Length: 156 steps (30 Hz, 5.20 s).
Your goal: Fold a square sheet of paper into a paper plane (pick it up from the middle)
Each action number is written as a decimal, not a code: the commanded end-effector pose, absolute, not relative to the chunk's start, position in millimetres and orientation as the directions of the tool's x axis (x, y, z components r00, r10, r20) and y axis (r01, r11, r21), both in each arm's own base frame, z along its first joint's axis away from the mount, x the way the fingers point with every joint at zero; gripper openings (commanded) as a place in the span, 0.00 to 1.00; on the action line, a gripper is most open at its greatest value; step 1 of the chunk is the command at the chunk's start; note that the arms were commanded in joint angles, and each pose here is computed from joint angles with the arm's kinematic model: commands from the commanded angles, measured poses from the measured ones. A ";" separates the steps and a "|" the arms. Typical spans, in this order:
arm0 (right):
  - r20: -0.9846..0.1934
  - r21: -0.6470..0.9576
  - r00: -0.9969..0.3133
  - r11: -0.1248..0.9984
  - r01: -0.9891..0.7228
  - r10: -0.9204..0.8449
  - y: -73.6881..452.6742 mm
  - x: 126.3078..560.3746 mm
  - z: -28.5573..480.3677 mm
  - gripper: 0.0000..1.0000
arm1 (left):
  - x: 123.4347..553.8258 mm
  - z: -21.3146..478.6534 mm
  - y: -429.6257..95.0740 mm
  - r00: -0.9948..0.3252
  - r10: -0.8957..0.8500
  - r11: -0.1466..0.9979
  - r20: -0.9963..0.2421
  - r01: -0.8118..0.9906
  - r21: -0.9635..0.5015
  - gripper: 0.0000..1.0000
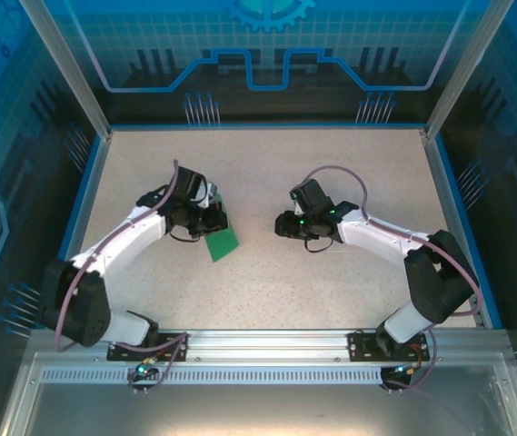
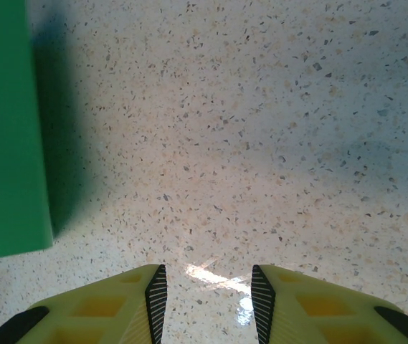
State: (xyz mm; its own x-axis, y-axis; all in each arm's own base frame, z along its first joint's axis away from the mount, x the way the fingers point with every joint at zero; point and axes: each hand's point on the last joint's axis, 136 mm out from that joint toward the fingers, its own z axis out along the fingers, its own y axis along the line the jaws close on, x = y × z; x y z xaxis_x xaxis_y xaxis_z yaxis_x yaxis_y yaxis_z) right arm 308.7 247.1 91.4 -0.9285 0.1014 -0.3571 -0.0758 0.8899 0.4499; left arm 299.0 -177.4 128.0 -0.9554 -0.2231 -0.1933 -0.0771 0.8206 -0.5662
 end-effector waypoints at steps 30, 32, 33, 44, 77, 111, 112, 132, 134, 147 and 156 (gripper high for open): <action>-0.289 0.532 -0.952 0.844 -0.068 0.105 257.2 316.3 73.9 0.40 | 240.2 99.9 -254.6 -0.957 0.161 0.745 -0.243 0.279 -0.605 0.06; -0.293 0.531 -0.951 0.844 -0.075 0.100 258.3 319.0 74.3 0.40 | 243.7 106.2 -255.9 -0.935 0.186 0.744 -0.303 0.335 -0.577 0.05; -0.298 0.531 -0.949 0.844 -0.076 0.103 258.2 320.2 75.6 0.41 | 246.6 112.5 -258.2 -0.921 0.201 0.737 -0.335 0.367 -0.568 0.05; -0.343 0.521 -0.914 0.854 0.007 0.217 223.5 324.4 88.0 0.41 | 274.8 142.8 -282.5 -0.799 0.347 0.689 -0.492 0.573 -0.444 0.06; -0.297 0.565 -0.954 0.812 -0.147 0.034 259.4 305.8 72.0 0.38 | 251.5 55.3 -254.7 -0.976 0.003 0.885 -0.216 0.103 -0.453 0.05; -0.128 0.552 -0.991 0.832 -0.048 0.028 267.3 308.1 2.9 0.25 | 258.5 67.4 -306.8 -0.991 -0.042 0.715 -0.126 0.058 -0.696 0.44; -0.126 0.555 -0.992 0.830 -0.047 0.028 267.1 307.9 2.7 0.25 | 259.8 66.4 -306.7 -0.991 -0.042 0.718 -0.129 0.060 -0.693 0.45; -0.199 0.653 -0.980 0.743 -0.147 -0.019 275.2 303.2 49.2 0.27 | 270.3 36.1 -288.2 -0.986 -0.094 0.793 -0.139 0.011 -0.610 0.13; -0.207 0.652 -0.978 0.742 -0.152 -0.019 273.0 300.9 53.0 0.29 | 271.2 36.0 -288.3 -0.985 -0.095 0.793 -0.141 0.010 -0.609 0.12; -0.171 0.631 -0.984 0.761 -0.151 -0.053 260.1 276.4 45.2 0.34 | 272.0 34.6 -288.0 -0.985 -0.098 0.797 -0.141 0.008 -0.604 0.05; -0.157 0.666 -0.984 0.726 -0.169 -0.085 270.5 270.1 45.7 0.33 | 272.6 37.1 -288.5 -0.984 -0.096 0.795 -0.147 0.013 -0.606 0.03</action>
